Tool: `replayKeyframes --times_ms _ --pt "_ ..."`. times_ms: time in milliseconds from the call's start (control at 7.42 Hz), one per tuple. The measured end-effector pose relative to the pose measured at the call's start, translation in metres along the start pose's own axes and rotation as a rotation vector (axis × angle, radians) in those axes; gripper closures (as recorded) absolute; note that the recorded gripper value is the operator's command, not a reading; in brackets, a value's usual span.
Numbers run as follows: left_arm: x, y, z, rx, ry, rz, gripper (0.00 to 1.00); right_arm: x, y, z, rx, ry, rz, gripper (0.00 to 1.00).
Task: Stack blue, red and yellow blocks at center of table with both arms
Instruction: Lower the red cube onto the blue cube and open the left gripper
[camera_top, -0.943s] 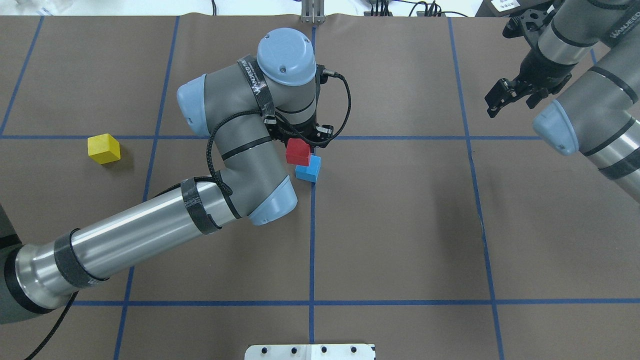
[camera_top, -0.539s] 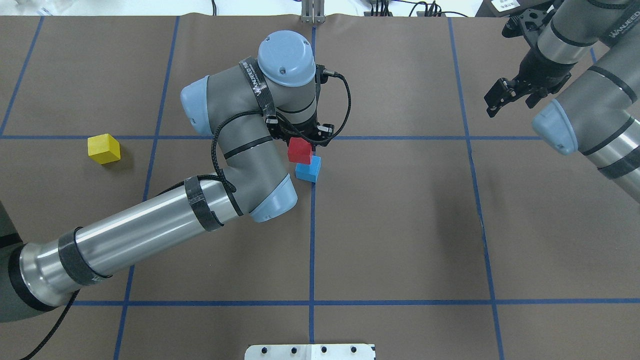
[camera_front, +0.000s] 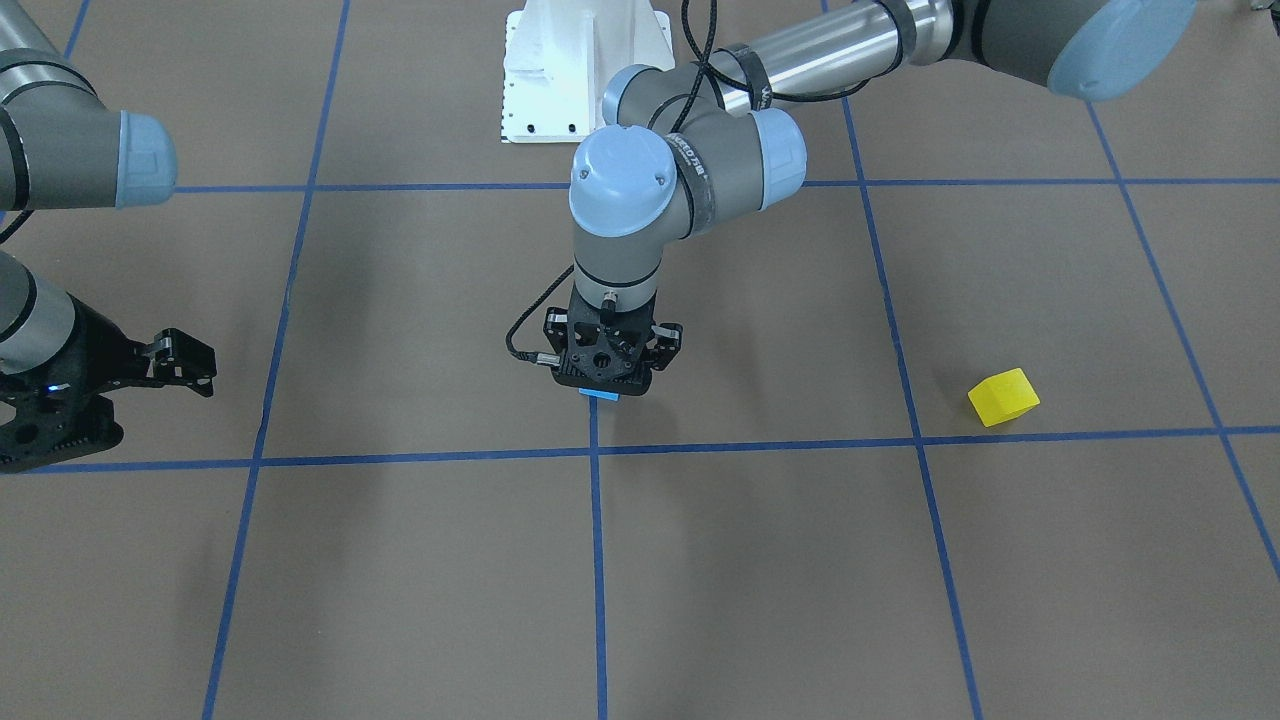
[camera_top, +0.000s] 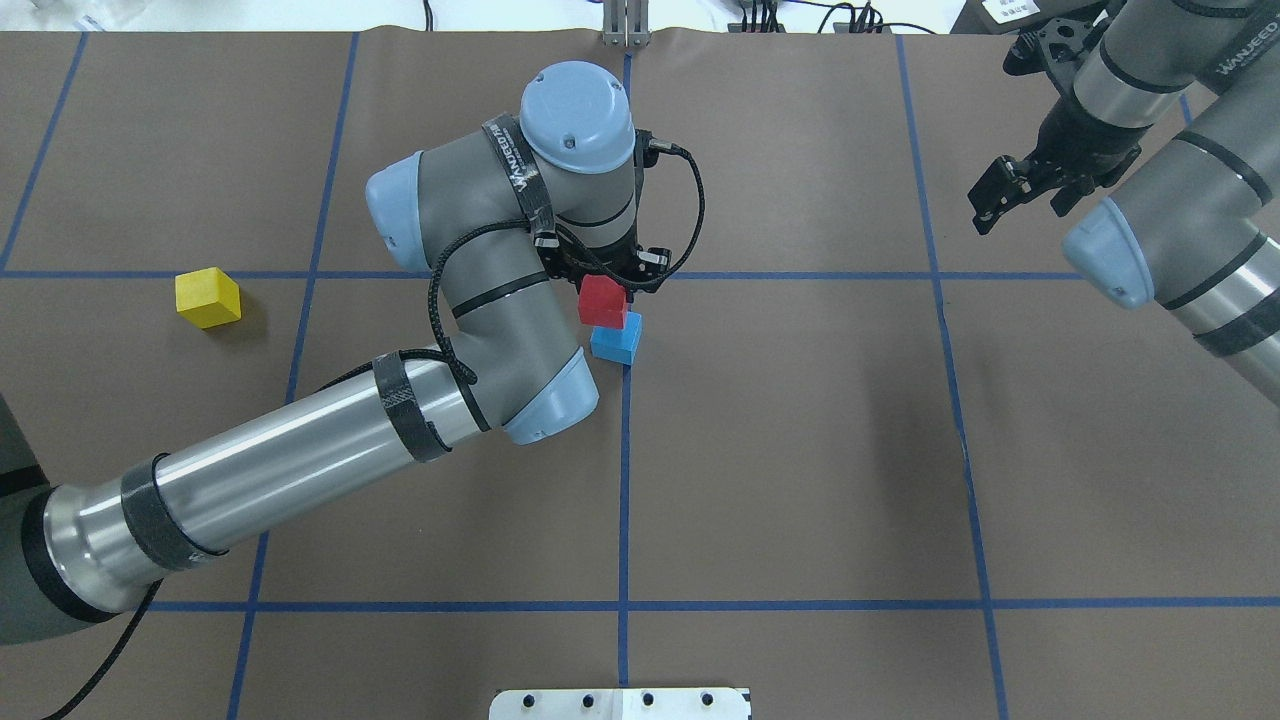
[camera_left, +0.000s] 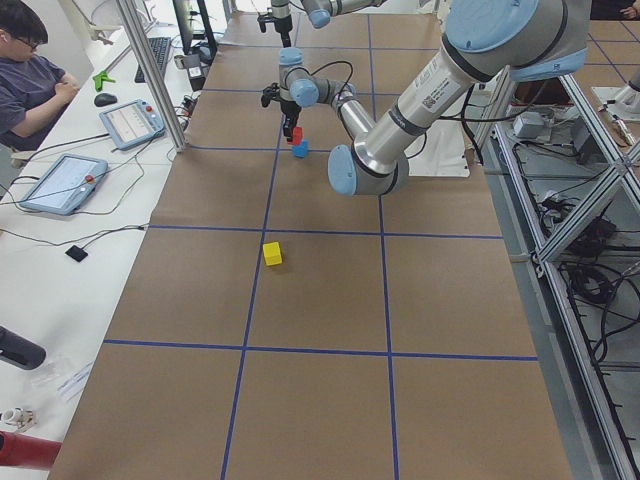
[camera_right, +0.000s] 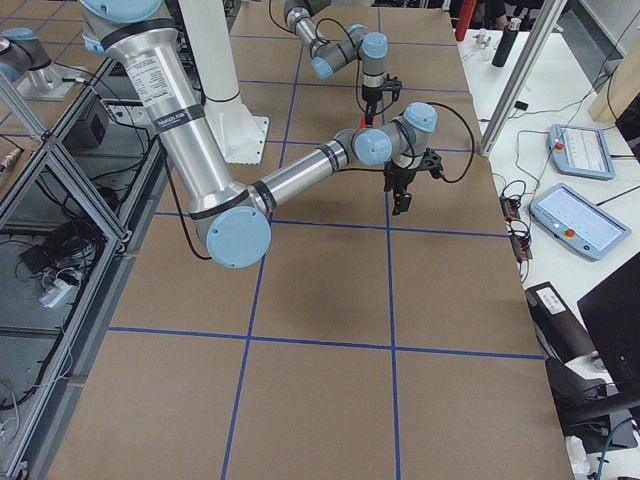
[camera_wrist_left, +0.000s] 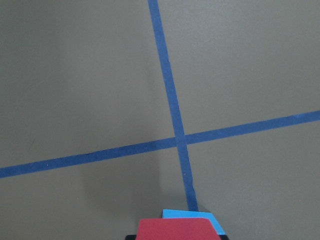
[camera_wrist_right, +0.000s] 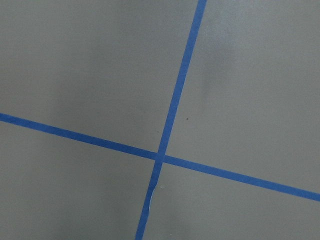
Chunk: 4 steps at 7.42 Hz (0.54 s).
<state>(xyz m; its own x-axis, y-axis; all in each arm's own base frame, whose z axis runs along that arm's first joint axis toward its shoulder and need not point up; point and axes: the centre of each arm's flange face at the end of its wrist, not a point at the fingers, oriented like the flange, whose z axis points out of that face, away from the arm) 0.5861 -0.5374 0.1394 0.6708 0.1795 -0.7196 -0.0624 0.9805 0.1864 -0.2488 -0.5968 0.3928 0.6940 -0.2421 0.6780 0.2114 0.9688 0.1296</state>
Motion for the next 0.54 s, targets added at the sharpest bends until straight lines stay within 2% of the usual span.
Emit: replayKeyframes --times_ms 539 --pt "0.0108 0.0081 0.0019 -0.010 0.008 -0.033 0.66 -0.0003 -0.0001 -0.0002 0.000 -0.001 0.001 0.01"
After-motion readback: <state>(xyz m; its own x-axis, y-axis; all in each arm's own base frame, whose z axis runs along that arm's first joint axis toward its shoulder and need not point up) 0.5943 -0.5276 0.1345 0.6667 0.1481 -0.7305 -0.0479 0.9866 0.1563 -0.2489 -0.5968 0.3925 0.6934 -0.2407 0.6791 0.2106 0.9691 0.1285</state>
